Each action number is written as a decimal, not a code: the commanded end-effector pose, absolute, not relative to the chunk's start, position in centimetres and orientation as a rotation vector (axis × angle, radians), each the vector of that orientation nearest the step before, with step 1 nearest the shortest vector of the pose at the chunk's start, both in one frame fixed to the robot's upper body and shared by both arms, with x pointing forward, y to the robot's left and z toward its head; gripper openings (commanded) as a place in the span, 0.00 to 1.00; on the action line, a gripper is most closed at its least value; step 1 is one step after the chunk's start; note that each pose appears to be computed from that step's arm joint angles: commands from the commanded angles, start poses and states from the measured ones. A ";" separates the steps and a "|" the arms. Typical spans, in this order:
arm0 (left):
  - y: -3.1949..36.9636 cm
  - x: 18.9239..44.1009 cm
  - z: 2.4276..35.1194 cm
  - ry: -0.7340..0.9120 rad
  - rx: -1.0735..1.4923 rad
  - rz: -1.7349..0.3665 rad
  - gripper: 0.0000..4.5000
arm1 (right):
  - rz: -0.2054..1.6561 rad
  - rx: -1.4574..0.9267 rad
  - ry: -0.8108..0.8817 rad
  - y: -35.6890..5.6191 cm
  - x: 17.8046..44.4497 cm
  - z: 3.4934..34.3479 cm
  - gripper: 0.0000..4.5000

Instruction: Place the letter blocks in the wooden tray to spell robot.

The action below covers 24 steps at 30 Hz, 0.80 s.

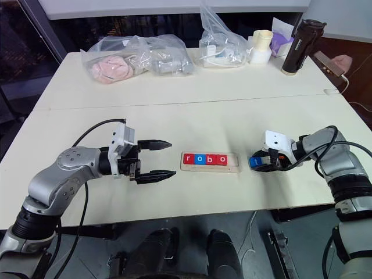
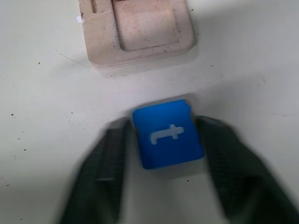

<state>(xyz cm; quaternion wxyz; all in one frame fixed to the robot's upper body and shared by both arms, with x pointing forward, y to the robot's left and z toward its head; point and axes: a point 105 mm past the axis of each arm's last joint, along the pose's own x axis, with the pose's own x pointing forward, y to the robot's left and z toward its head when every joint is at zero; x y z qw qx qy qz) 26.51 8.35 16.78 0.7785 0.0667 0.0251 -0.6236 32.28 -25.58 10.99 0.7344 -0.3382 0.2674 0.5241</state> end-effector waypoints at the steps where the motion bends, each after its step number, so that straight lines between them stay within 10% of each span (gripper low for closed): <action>1: 8.4 26.2 17.8 0.007 0.161 -1.346 1.00 | 1.127 -0.762 0.575 -26.0 32.5 11.8 0.25; 24: 8.3 26.3 17.8 -0.002 0.152 -1.340 1.00 | 1.208 -0.780 0.477 -19.7 32.8 13.1 0.25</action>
